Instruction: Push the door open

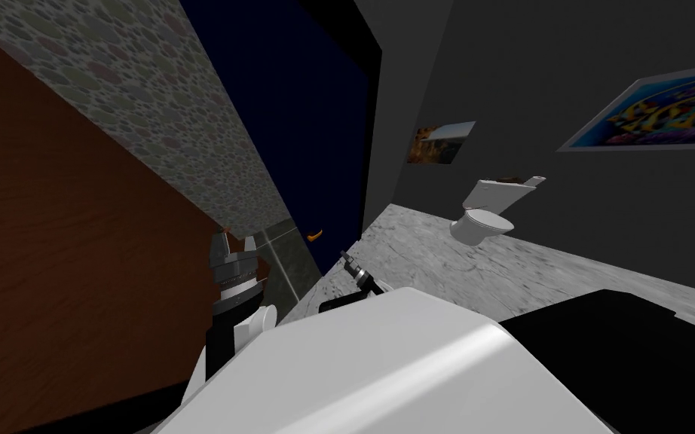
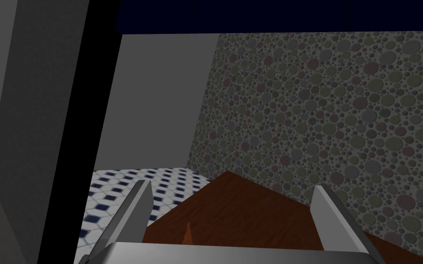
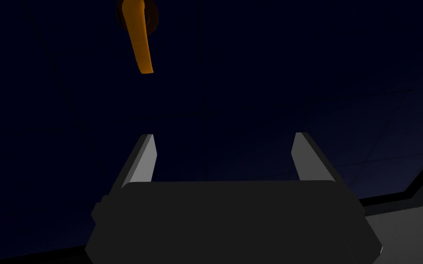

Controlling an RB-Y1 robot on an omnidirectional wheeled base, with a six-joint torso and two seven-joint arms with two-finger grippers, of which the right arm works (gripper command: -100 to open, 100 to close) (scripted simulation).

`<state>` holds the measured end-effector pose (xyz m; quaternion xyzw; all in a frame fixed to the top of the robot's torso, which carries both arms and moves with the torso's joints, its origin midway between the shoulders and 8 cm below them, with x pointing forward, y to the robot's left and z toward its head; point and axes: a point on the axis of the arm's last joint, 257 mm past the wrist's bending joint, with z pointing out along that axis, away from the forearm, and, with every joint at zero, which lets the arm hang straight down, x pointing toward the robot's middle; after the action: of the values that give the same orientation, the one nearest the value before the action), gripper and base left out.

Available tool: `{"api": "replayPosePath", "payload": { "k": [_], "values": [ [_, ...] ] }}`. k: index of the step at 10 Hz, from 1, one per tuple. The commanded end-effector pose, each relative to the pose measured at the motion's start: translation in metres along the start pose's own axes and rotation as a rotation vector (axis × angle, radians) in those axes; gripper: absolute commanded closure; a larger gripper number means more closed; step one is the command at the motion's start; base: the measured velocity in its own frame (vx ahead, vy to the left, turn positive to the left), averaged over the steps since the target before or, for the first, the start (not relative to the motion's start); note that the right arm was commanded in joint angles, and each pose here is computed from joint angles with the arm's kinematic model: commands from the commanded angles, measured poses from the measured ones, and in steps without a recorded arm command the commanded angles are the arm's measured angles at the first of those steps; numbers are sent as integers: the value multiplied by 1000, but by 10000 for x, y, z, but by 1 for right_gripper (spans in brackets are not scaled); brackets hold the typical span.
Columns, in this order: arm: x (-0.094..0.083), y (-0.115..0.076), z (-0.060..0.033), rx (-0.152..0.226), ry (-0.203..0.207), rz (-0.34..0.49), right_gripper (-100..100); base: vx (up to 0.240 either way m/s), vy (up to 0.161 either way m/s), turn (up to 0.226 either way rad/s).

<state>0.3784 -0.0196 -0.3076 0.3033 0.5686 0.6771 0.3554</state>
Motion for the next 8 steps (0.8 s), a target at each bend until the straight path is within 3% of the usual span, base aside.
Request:
{"api": "replayPosePath", "payload": {
  "k": [1,8],
  "values": [
    [41,-81,-21,15,16,3,-100,87,52,-71],
    [285,-523,-203,108,112,11,-100,133,88,-96]
  ]
}}
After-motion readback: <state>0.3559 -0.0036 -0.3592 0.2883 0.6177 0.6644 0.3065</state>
